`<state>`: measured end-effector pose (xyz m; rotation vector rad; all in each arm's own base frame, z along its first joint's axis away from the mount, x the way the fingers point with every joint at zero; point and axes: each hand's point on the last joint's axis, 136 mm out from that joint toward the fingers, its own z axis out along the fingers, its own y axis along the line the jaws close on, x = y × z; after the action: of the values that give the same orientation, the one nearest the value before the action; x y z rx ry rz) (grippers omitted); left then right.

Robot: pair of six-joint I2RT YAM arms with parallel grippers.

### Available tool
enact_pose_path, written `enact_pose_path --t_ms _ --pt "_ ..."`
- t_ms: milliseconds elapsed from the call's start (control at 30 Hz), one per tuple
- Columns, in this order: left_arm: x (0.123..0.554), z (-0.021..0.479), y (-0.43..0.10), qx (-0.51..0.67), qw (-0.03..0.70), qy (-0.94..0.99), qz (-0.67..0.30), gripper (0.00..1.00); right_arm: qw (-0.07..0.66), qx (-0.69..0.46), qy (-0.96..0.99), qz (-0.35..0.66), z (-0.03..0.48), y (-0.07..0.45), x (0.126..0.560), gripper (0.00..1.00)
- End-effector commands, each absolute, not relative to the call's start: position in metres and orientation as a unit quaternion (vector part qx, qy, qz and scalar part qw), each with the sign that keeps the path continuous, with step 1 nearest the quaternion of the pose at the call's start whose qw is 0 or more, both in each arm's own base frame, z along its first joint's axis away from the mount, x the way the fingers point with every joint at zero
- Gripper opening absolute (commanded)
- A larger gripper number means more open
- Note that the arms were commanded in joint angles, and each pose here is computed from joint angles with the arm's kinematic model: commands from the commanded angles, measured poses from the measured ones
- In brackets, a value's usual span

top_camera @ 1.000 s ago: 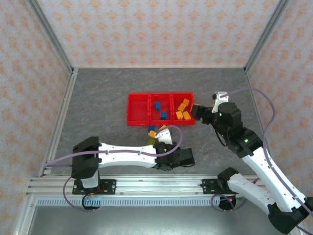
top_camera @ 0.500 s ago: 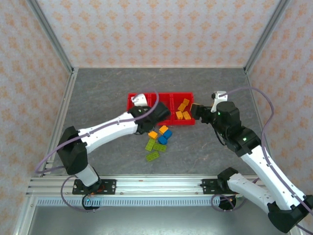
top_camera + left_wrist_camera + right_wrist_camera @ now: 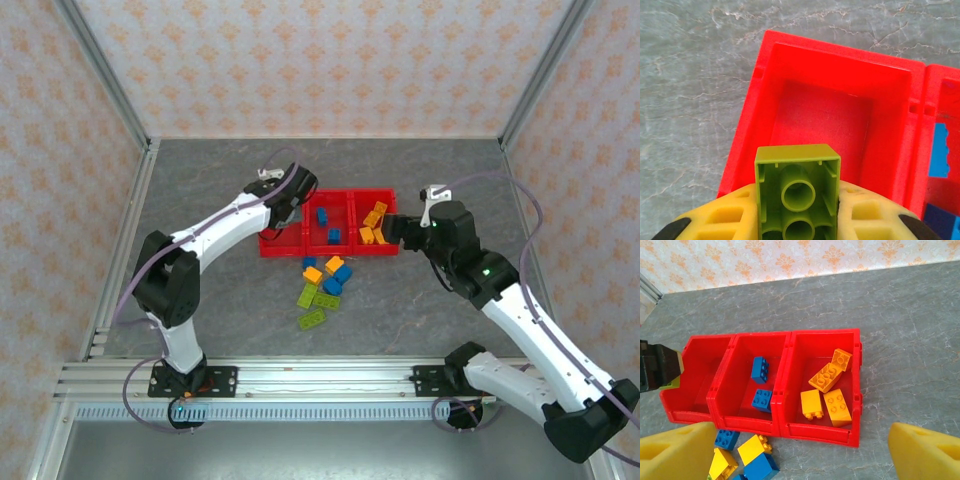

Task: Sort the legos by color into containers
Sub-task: Place the lego in the container.

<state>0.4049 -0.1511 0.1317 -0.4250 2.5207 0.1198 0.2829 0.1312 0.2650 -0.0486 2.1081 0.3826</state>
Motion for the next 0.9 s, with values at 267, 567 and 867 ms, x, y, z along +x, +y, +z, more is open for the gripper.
enact_pose_path --t_ms 267,567,867 --pt "0.429 0.102 -0.167 -0.086 0.250 0.964 0.032 0.16 0.475 -0.040 0.863 0.168 0.269 0.144 0.289 0.89" --pt "0.439 0.100 -0.153 -0.097 0.258 0.960 0.052 0.44 0.470 -0.043 0.865 0.171 0.264 0.146 0.289 0.89" --pt "0.440 0.130 -0.160 -0.102 0.298 0.949 0.007 0.49 0.470 -0.044 0.865 0.172 0.264 0.147 0.289 0.89"
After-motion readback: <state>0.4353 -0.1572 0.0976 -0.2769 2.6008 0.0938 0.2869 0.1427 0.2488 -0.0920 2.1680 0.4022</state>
